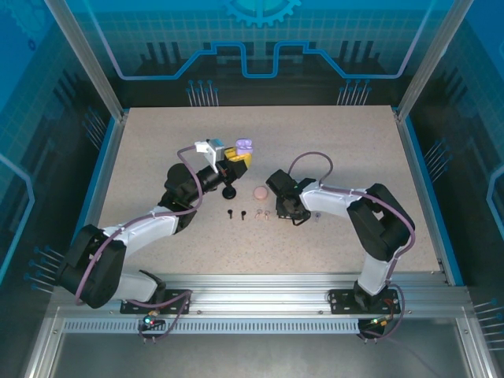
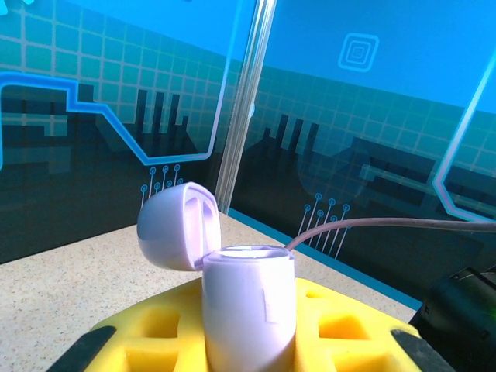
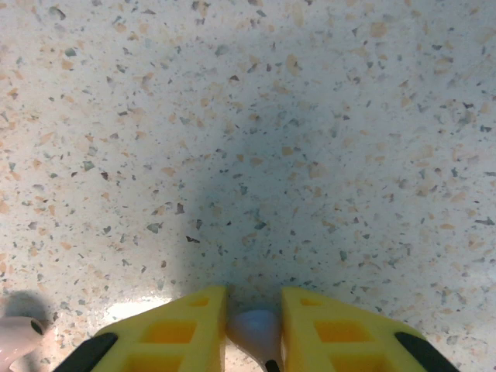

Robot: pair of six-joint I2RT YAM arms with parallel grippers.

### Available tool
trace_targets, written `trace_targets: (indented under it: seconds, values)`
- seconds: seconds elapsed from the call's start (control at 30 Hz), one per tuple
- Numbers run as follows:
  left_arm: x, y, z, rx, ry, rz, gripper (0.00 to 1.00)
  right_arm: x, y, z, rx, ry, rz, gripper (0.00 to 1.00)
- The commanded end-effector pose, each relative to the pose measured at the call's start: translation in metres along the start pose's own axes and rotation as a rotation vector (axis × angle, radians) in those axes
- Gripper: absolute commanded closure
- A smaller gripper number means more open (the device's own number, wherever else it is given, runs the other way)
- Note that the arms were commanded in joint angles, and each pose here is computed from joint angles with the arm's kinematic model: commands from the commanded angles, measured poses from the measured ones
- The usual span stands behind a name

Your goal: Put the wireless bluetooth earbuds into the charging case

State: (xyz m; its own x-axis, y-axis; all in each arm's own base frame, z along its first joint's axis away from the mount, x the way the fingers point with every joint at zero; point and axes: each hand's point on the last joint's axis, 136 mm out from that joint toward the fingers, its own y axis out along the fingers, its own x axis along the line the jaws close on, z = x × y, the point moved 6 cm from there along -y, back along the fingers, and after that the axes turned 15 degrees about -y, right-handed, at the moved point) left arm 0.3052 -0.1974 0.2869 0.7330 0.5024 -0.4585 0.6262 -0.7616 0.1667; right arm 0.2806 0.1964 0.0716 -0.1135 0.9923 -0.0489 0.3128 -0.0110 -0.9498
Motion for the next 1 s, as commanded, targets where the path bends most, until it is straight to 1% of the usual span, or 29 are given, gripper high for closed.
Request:
trace_targets:
  seconds: [0.0,0.2,0.4,0.6,0.8,0.97]
  values:
    - [-0.007,-0.002,-0.006,-0.025,0.036,0.006,1.00,-0.006,0.007,0.018,0.072,-0.007,-0.002,0.79]
    - [-0.006,-0.001,-0.003,-0.024,0.041,0.007,1.00,-0.007,-0.011,0.011,0.022,-0.002,-0.025,0.81]
    - [-0.005,-0.001,-0.002,-0.041,0.057,0.014,1.00,-0.007,-0.050,-0.008,-0.087,-0.005,-0.068,0.81]
    - [-0.005,0.003,-0.001,-0.069,0.079,0.036,1.00,-0.006,-0.107,-0.037,-0.241,-0.022,-0.135,0.81]
    - [-0.008,0.006,0.000,-0.103,0.118,0.069,1.00,-0.007,-0.176,-0.066,-0.419,-0.047,-0.202,0.82]
    - [-0.014,0.006,-0.001,-0.162,0.164,0.117,1.00,-0.008,-0.226,-0.083,-0.554,-0.066,-0.260,0.82]
